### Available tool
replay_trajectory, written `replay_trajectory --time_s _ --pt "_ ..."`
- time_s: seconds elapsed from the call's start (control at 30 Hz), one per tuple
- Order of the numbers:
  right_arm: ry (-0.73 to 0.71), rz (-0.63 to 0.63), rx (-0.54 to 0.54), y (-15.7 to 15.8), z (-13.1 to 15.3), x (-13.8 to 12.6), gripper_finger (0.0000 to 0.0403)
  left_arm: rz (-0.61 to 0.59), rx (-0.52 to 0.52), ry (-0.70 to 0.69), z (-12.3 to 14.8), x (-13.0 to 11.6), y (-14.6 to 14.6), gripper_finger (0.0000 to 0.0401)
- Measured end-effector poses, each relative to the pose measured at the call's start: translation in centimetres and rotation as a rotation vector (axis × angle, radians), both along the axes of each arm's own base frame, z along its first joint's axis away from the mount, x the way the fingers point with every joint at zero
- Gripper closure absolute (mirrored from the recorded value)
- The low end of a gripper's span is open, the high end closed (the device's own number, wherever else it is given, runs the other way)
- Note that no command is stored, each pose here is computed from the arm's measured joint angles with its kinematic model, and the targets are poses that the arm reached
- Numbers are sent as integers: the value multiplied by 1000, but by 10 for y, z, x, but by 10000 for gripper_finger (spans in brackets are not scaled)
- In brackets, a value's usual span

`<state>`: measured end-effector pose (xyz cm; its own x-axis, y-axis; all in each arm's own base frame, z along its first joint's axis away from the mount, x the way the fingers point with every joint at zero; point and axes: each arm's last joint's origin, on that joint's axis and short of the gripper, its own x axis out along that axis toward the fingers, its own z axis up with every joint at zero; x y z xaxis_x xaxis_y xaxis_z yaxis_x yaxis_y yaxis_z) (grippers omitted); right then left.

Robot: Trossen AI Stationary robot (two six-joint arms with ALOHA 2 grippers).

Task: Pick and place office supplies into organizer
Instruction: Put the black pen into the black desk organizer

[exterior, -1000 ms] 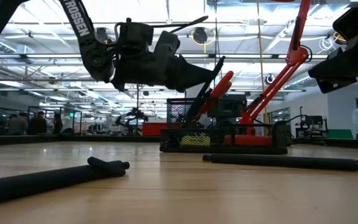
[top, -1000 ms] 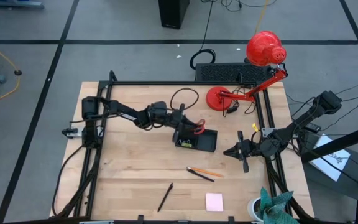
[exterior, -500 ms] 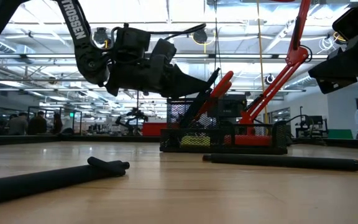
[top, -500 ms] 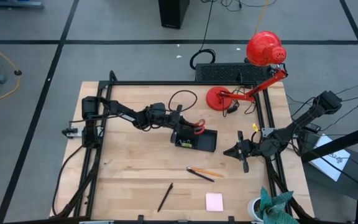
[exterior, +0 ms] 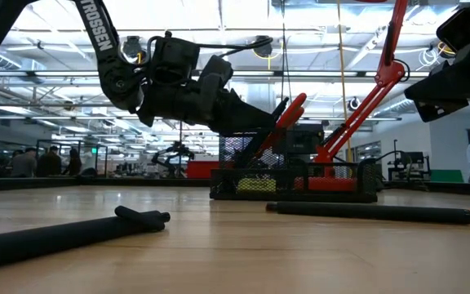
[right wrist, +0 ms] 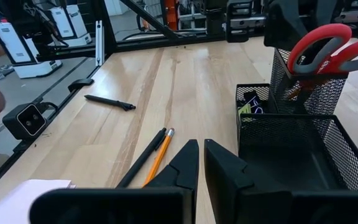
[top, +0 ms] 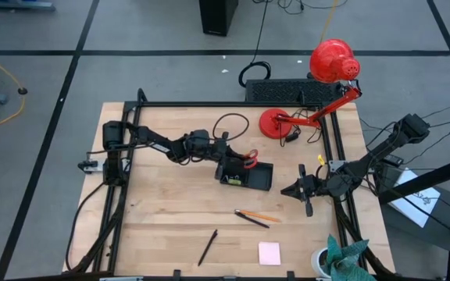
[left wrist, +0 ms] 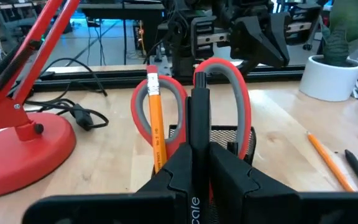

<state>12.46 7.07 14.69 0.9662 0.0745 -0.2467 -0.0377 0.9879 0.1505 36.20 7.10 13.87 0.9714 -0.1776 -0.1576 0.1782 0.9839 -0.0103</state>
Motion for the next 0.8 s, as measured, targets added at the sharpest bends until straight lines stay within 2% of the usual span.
replay_trajectory --time_s 0.13,0.37,0.53,0.6,0.7,0.8 --pt "-1 0 0 0 0 0 385 -21 -18 2 0 0 -1 350" --pt "-1 -2 4 0 0 0 385 -24 -27 -1 7 -2 -1 289" --pt "-4 -3 14 0 1 0 385 -18 -17 -25 23 -5 0 243" --pt "-10 -2 18 0 1 0 385 -3 -16 -11 41 -11 -2 231" --pt "-14 -2 21 0 2 0 385 64 -1 110 78 -24 -21 227" --pt "-13 -1 20 0 2 0 385 131 96 382 102 -44 -65 249"
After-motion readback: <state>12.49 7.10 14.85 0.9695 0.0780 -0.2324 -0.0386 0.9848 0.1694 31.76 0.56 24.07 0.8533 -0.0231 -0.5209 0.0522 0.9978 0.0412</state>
